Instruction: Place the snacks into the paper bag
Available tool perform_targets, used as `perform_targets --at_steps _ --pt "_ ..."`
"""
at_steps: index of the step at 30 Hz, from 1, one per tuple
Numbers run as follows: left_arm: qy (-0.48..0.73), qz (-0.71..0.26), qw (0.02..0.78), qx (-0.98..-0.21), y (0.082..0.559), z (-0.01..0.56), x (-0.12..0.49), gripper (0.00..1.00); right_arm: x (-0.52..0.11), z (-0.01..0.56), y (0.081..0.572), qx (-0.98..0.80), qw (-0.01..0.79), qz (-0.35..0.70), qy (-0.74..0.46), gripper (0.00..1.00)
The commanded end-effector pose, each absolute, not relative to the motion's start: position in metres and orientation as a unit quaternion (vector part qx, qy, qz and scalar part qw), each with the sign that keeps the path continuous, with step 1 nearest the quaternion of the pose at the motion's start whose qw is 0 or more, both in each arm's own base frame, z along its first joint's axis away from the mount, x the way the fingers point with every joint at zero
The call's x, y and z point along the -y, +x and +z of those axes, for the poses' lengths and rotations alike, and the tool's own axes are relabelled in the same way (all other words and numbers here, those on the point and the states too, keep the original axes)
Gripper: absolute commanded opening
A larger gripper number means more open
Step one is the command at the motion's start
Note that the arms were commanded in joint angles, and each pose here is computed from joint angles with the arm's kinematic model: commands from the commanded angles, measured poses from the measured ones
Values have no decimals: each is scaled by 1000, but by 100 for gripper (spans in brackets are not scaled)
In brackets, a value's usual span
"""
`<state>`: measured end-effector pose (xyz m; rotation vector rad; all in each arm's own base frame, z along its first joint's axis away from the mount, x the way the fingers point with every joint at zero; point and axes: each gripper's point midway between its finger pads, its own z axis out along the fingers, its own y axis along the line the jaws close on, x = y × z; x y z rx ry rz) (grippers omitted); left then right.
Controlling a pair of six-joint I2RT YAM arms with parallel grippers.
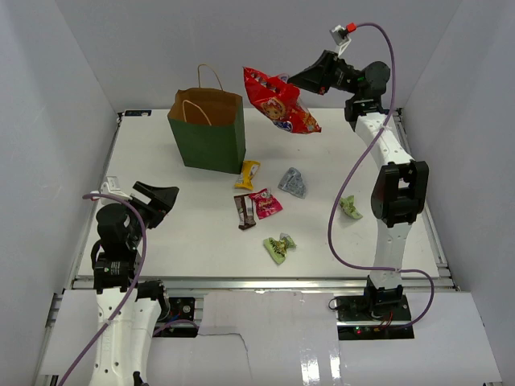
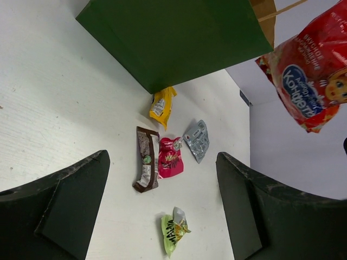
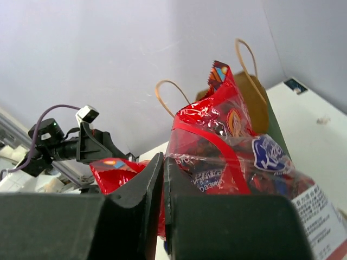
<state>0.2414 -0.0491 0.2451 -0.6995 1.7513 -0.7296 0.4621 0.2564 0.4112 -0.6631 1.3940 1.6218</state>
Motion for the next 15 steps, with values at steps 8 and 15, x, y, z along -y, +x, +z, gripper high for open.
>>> perform_targets --at_steps 8,15 --pt "-272 -331 538 -726 243 260 58 90 -317 563 406 -401 573 645 -308 8" --pt "-270 -348 533 -723 237 259 63 90 -359 570 408 -382 592 654 -273 8"
